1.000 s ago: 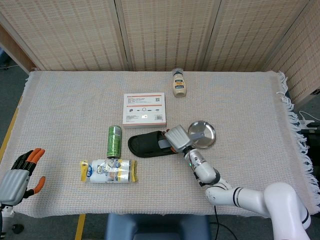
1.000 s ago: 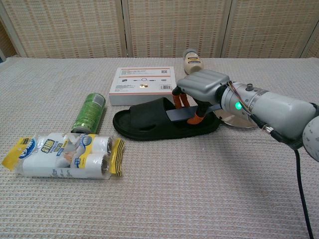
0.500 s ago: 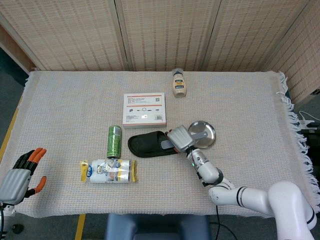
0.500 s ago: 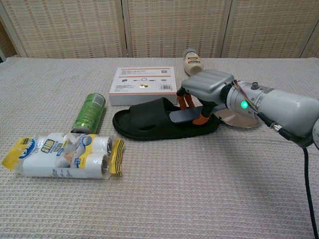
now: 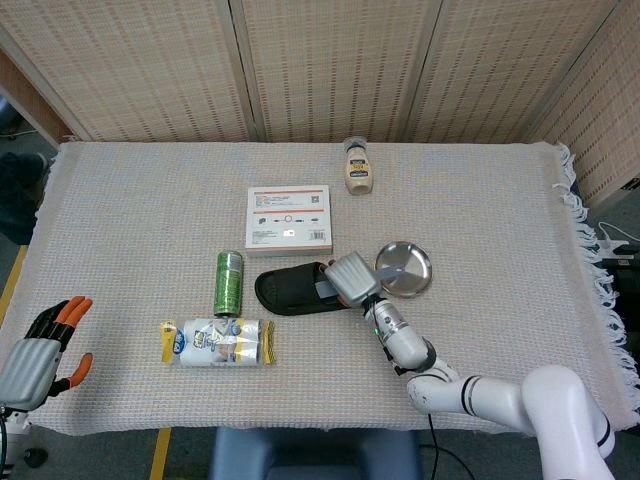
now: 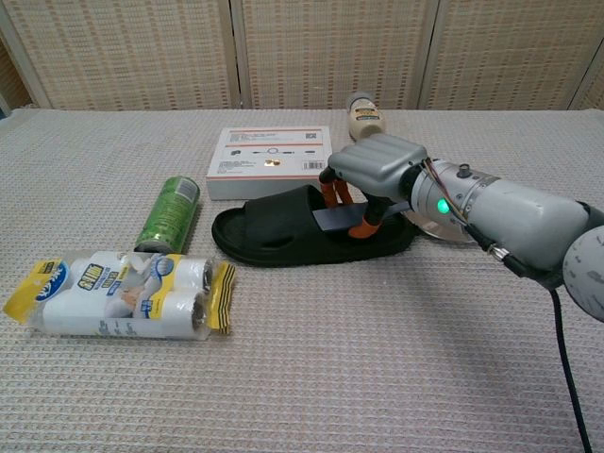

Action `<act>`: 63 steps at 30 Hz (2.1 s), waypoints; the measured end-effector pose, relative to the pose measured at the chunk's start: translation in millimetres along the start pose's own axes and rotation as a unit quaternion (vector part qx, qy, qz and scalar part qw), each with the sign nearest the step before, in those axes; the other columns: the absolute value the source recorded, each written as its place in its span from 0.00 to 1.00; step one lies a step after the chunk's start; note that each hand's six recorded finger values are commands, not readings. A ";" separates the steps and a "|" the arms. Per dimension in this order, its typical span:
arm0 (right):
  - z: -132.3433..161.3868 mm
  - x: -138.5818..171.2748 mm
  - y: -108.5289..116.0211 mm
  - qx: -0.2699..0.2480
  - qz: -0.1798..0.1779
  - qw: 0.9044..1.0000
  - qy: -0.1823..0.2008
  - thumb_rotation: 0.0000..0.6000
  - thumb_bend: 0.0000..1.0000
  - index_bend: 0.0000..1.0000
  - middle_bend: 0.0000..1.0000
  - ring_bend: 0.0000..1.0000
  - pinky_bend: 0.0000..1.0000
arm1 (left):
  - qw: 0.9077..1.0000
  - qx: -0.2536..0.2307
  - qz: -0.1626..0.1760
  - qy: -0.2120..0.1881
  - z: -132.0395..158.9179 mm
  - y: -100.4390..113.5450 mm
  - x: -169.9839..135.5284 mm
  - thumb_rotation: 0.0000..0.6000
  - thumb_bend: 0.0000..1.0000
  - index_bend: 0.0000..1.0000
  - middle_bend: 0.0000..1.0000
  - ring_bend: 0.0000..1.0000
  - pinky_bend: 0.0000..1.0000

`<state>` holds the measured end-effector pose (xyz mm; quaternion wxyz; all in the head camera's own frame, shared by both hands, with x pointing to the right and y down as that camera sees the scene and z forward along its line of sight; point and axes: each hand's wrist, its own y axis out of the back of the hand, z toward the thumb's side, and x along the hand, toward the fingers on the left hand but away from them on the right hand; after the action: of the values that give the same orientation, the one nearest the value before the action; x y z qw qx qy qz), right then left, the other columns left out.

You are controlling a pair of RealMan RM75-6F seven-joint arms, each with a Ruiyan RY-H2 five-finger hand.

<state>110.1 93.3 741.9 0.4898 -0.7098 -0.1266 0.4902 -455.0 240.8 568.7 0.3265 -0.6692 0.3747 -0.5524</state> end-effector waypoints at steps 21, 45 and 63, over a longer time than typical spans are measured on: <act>12.1 -1.1 -3.0 -0.011 0.009 1.000 0.005 1.00 0.41 0.87 0.72 0.59 0.86 | 1.000 -0.001 0.000 -0.002 0.6 0.2 1.7 1.00 0.46 0.00 0.00 0.00 0.10; -79.9 42.3 7.0 0.027 -0.010 0.997 -0.067 1.00 0.41 0.87 0.72 0.59 0.86 | 1.000 0.007 -0.005 -0.003 3.5 -5.6 2.4 1.00 0.46 0.00 0.00 0.00 0.10; -122.3 45.4 -53.7 0.025 0.008 0.991 -0.128 1.00 0.41 0.81 0.72 0.59 0.86 | 1.000 0.008 -0.013 -0.002 2.7 -11.0 6.3 1.00 0.47 0.00 0.00 0.00 0.11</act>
<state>248.7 79.7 764.8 0.4833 -0.6293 -0.1702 0.5843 -450.1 241.0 580.7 0.3254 -0.6723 0.3605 -0.5587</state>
